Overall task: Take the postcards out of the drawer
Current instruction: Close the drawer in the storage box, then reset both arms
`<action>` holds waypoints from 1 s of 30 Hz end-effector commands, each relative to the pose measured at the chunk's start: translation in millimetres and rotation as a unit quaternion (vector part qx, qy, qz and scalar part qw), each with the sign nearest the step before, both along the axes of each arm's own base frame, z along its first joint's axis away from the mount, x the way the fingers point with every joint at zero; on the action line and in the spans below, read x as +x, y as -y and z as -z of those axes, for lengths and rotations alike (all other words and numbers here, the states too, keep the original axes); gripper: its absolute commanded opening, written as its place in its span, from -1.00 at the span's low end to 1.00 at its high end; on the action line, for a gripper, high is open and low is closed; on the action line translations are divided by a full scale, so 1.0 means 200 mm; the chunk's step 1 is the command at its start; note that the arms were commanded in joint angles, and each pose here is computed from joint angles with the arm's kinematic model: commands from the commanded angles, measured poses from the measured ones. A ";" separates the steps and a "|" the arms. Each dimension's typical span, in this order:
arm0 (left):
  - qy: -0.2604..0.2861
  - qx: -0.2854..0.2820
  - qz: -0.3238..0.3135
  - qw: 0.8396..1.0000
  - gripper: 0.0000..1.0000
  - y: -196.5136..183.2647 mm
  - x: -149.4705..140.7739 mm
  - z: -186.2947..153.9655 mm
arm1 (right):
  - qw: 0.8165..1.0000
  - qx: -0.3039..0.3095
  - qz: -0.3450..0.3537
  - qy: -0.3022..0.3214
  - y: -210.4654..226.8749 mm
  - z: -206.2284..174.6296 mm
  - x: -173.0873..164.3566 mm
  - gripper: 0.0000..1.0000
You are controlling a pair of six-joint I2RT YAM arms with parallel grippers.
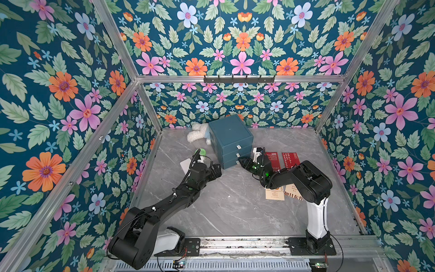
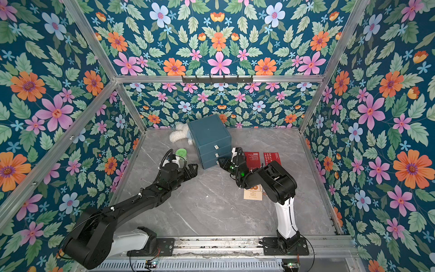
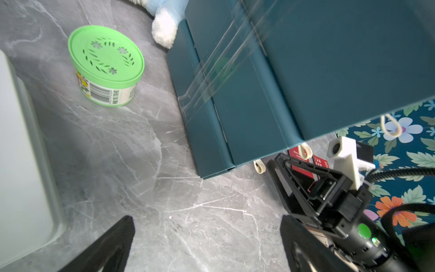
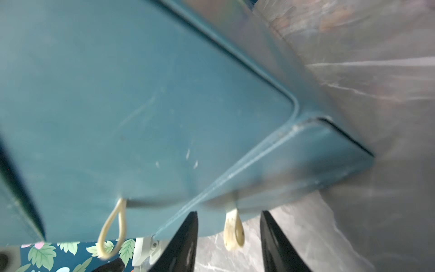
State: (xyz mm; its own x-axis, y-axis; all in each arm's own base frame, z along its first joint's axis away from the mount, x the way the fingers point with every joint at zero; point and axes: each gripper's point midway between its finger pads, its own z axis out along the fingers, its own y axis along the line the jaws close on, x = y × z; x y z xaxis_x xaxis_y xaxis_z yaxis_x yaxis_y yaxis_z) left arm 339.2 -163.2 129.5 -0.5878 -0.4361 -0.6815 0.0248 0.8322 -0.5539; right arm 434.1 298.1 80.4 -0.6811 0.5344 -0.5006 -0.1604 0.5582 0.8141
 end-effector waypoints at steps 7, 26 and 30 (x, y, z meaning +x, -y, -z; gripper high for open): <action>0.019 0.054 -0.038 0.998 0.99 -0.16 0.03 -0.06 | 0.999 -0.036 -0.010 0.002 0.18 -0.11 -0.20 -0.05; 0.105 0.278 -0.258 0.919 0.99 -0.88 0.14 -0.22 | 0.896 -0.400 0.193 -0.019 1.40 -0.31 -0.44 0.66; 0.107 0.325 -0.282 0.896 0.99 -0.98 0.17 -0.21 | 0.870 -0.427 0.247 0.006 1.61 -0.25 -0.45 0.67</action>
State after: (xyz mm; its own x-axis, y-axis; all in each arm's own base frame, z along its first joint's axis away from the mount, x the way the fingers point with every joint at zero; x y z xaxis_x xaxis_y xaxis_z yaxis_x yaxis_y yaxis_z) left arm 366.9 17.4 148.8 -0.3075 -0.1762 -0.9351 -0.3974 0.9167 -0.0420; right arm 342.1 -4.4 128.2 -0.5085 0.2836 -0.8130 0.2570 0.9512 0.1711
